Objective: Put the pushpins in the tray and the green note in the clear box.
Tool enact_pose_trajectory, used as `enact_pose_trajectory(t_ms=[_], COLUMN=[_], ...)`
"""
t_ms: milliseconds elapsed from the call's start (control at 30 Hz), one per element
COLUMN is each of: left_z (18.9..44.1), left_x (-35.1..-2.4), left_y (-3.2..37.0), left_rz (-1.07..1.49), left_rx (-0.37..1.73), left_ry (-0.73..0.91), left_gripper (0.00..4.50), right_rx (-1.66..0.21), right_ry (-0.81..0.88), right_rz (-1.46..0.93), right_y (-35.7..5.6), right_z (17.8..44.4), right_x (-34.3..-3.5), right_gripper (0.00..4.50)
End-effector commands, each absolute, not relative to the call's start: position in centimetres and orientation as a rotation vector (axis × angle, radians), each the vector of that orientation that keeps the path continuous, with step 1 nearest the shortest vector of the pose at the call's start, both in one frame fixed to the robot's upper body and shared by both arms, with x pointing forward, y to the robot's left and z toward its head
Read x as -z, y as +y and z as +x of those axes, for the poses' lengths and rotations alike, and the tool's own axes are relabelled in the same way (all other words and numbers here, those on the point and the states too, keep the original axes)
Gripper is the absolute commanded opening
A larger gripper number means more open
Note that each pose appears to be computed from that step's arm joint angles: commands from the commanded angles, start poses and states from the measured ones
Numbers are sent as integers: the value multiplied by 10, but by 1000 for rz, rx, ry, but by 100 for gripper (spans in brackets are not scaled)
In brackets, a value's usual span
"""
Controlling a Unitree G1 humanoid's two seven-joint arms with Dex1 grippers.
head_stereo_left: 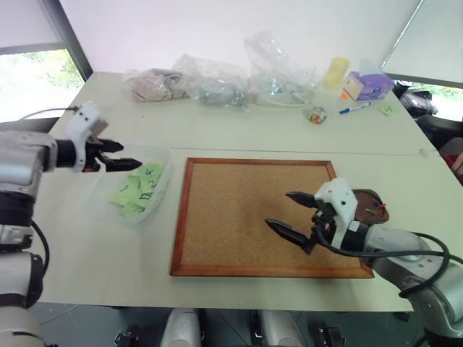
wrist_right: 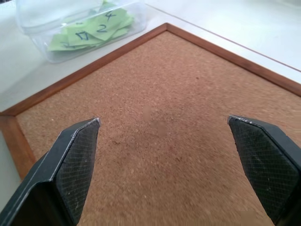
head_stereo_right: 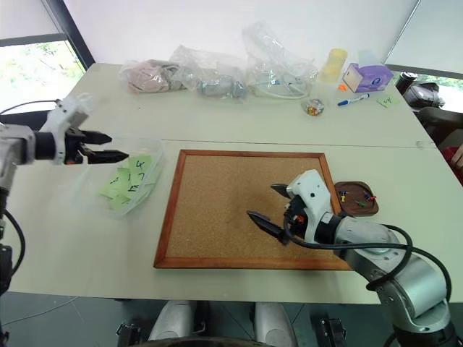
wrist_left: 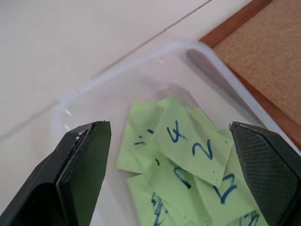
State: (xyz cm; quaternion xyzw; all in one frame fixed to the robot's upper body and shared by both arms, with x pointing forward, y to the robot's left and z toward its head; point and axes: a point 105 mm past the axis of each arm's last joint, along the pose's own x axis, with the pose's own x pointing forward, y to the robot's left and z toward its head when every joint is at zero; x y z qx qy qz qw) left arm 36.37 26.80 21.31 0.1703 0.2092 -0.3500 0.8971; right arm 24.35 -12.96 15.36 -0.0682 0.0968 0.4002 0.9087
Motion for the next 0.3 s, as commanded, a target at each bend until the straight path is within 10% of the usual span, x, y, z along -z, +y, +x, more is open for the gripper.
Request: enact_pose_trajectory(t_ms=[33,300], left_z=[350,304], left_x=[-239,-229], left_y=[229,148], left_rz=[375,167], left_rx=[913,1135], left_ry=[306,199], left_gripper=[444,444], right_rx=[-791,-687], right_ry=[137,115], right_rz=[-124,12], right_y=[-138,-163], right_z=[238,230], right_x=[-172,-180], right_gripper=[450,450])
